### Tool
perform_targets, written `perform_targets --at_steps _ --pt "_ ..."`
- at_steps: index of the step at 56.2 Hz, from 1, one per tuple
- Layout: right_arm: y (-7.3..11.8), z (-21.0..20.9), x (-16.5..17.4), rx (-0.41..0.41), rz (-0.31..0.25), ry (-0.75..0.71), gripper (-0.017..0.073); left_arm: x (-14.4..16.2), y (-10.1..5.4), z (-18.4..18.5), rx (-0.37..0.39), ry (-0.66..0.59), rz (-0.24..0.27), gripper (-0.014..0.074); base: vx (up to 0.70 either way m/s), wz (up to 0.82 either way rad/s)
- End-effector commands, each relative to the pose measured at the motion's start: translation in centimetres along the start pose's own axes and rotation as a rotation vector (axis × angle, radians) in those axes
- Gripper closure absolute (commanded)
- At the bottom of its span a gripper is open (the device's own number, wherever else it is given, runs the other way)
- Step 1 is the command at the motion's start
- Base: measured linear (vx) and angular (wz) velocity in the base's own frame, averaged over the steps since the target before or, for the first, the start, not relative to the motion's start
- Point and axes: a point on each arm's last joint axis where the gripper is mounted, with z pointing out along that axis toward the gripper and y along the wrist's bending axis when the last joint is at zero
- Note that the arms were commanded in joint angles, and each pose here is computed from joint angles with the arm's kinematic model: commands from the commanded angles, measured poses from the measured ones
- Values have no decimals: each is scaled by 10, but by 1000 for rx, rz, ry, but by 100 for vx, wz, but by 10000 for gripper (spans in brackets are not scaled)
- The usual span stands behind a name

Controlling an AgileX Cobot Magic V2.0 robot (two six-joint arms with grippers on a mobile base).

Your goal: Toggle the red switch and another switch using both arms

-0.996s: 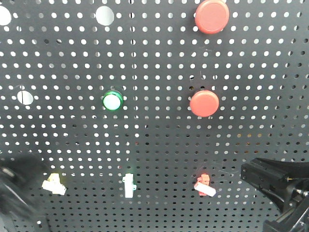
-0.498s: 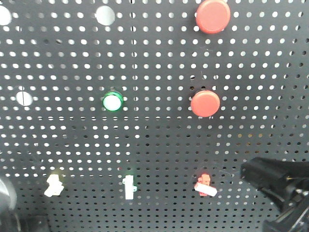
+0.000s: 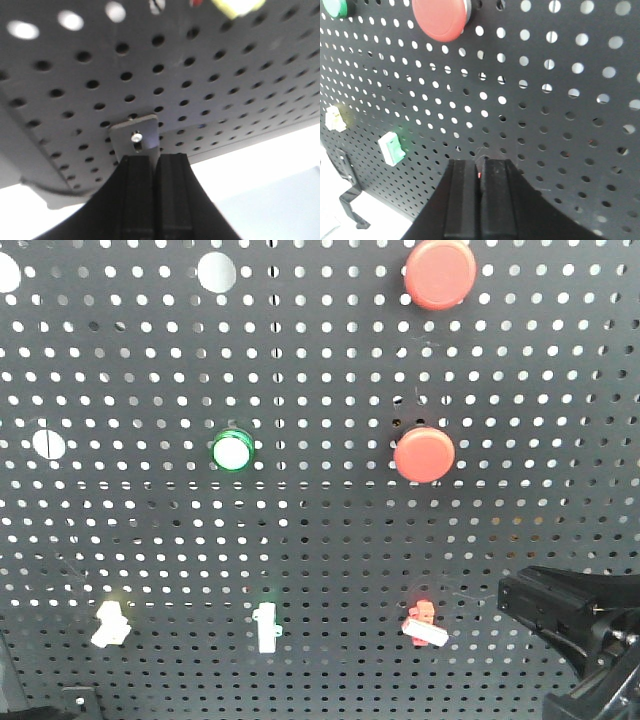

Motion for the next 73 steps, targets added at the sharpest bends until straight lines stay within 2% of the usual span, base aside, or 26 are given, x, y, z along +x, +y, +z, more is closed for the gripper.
perform_targets --at_steps 1,12,17,31,42,47,53,58,59,62,73 --pt "-4 5 -13 35 5 -66 566 -9 3 -11 -38 -86 -26 591 0 0" --pt "-10 43 8 37 -18 73 566 -2 4 -25 -51 -137 -23 591 0 0" --pt "-12 54 14 42 13 100 566 0 5 -28 -61 -149 -20 591 0 0" --pt "-12 61 14 36 74 102 566 2 6 -29 -75 -155 -22 591 0 0" --pt "-9 60 -4 7 74 53 566 2 6 -29 -75 -155 -22 591 0 0" --pt "-8 61 -5 -1 63 48 566 2 6 -29 -75 -155 -22 591 0 0" --pt "-9 70 1 -11 78 79 566 3 6 -29 -77 -154 -22 591 0 0" --pt "-9 83 12 -33 89 139 566 5 6 -28 -78 -149 -22 591 0 0" --pt "-7 98 29 -81 98 232 566 7 7 -28 -91 -151 -23 591 0 0" --pt "-6 105 37 -104 107 279 566 6 8 -28 -97 -156 -23 591 0 0" --pt "-1 115 54 -178 121 386 566 6 8 -28 -97 -156 -26 591 -1 -3"
